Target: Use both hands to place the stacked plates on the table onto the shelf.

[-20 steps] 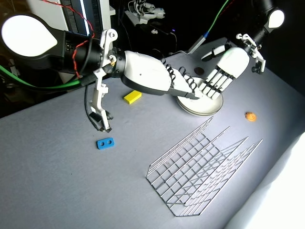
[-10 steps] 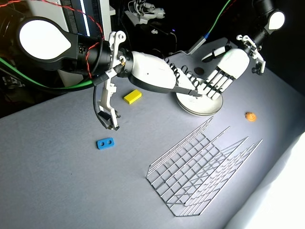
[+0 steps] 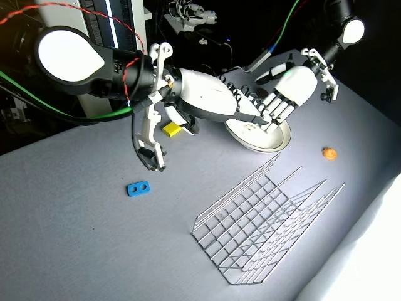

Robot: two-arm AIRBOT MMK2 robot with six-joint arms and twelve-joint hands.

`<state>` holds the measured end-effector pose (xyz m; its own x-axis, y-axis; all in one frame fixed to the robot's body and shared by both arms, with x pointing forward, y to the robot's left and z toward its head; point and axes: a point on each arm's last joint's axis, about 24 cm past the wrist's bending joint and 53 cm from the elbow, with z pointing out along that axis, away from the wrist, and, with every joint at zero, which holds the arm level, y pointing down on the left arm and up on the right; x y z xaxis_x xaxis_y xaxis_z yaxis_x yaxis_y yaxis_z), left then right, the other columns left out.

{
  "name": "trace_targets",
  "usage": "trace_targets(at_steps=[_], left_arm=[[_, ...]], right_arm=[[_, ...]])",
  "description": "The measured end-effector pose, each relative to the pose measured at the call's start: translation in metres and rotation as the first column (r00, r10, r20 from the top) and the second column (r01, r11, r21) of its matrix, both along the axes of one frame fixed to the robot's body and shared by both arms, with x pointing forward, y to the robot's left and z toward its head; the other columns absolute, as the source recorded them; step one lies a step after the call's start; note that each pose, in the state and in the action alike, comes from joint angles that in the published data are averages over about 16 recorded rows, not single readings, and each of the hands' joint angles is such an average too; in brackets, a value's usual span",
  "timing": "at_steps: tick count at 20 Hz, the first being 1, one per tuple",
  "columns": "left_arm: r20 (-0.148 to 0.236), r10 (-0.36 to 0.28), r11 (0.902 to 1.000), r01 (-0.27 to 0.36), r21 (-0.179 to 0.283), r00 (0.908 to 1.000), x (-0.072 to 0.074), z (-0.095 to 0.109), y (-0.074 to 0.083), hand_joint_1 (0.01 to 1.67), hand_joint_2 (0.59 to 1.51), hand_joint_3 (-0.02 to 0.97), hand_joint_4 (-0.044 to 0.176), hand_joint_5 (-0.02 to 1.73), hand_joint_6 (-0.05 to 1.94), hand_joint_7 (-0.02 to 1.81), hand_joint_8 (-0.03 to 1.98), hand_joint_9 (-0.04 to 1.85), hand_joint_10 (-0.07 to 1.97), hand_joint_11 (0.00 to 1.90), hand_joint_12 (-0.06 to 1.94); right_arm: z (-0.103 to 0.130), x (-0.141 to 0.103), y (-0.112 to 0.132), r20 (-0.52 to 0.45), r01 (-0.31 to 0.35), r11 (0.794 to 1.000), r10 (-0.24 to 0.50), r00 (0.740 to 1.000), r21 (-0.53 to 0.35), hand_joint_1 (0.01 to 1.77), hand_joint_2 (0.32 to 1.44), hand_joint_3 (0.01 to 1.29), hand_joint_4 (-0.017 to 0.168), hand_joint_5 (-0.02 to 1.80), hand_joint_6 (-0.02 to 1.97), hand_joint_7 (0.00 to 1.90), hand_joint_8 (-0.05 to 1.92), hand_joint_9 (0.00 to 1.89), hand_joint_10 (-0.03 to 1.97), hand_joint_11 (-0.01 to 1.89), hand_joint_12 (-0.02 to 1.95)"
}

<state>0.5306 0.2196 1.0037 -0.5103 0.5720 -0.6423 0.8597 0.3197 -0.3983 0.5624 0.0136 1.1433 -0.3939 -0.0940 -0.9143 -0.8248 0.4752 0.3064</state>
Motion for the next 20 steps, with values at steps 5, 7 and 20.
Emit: trace_targets(at_steps=[5, 7, 20], left_arm=[[-0.004, -0.008, 0.9998, 0.008, -0.019, 1.0000, -0.005, 0.001, -0.017, 0.01, 1.013, 0.014, -0.003, -0.01, -0.02, -0.01, -0.02, 0.02, 0.01, 0.01, -0.01], [-0.004, -0.009, 0.9997, 0.009, -0.024, 0.9999, -0.006, 0.002, -0.022, 0.01, 1.011, 0.012, -0.003, -0.01, -0.02, -0.02, -0.02, 0.02, 0.01, 0.01, -0.01], [-0.007, -0.006, 0.9996, 0.006, -0.028, 1.0000, -0.006, 0.004, -0.028, 0.01, 1.018, 0.012, -0.002, 0.00, -0.01, -0.01, -0.02, 0.02, 0.01, 0.01, -0.01]], right_arm=[[-0.015, -0.001, 0.010, 0.008, -0.020, 0.999, 0.020, 1.000, -0.028, 1.11, 0.99, 0.02, 0.004, 0.01, 0.02, 0.02, -0.02, 0.02, -0.03, 0.02, 0.01], [-0.021, -0.001, 0.015, 0.010, -0.029, 0.999, 0.029, 1.000, -0.039, 1.10, 0.99, 0.02, 0.004, 0.01, 0.02, 0.02, -0.02, 0.02, -0.03, 0.02, 0.01], [-0.050, 0.012, 0.064, 0.019, -0.068, 0.996, 0.069, 0.997, -0.060, 1.14, 1.02, 0.02, 0.004, 0.05, 0.02, 0.04, -0.02, 0.03, -0.02, 0.02, 0.13]])
